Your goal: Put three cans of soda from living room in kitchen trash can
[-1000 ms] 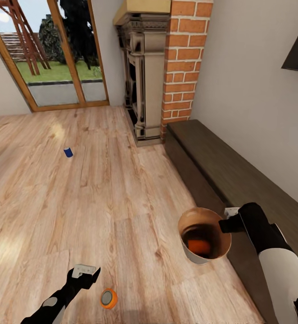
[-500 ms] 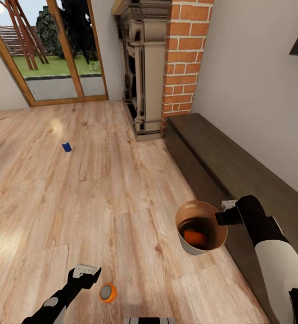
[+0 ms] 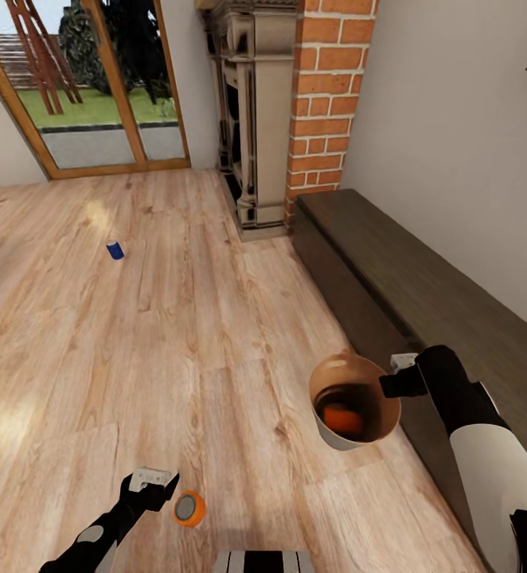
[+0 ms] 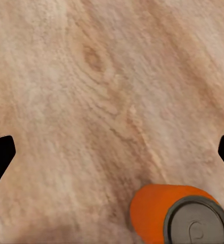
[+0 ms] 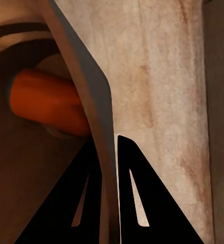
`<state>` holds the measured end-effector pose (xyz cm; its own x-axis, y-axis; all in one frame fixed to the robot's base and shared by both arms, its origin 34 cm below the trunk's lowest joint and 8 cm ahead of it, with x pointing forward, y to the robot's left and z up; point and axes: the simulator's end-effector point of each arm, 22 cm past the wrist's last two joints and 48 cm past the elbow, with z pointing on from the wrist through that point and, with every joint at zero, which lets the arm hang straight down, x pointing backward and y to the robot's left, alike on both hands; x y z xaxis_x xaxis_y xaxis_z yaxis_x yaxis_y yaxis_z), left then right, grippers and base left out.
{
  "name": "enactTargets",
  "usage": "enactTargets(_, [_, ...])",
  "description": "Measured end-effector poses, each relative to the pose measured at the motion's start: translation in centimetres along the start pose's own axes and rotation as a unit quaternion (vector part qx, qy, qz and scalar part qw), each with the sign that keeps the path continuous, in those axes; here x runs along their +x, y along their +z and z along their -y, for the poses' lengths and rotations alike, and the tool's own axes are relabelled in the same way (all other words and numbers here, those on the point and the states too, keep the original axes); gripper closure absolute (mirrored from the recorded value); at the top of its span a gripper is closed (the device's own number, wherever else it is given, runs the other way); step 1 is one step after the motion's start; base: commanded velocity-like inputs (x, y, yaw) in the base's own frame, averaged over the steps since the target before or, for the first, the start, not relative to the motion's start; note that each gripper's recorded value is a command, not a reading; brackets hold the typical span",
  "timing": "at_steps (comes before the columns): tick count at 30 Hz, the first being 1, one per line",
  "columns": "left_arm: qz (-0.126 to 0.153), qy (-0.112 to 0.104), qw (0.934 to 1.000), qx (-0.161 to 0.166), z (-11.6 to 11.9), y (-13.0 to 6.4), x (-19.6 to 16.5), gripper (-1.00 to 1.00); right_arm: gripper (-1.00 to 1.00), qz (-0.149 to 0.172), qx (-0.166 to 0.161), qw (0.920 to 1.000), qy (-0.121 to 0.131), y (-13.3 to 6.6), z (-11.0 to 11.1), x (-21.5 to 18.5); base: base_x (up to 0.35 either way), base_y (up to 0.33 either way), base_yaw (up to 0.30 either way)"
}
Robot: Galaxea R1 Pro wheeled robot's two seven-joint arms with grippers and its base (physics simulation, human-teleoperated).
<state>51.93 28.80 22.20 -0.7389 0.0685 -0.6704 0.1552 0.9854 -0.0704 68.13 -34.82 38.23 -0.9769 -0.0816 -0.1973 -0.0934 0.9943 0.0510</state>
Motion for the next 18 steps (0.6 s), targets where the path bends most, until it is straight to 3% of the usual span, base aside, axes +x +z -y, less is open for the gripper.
enactTargets(4, [-0.028,-0.008,0.9996,0.003,0.4,-0.7,2.6,-1.00,1.00,0.012,0.016,0.9994,-0.028,-0.7,-0.2,-1.7,0.000,0.000,0.000])
enactTargets(9, [-0.028,-0.009,0.9996,0.003,0.4,-0.7,2.6,-1.00,1.00,0.006,0.043,0.9978,-0.051,-1.0,0.5,-2.0,0.000,0.000,0.000])
enactTargets(18, [-0.028,-0.009,0.9996,0.003,0.4,-0.7,2.6,-1.00,1.00,-0.010,0.080,0.9947,-0.064,-1.2,2.2,-1.5,0.000,0.000,0.000])
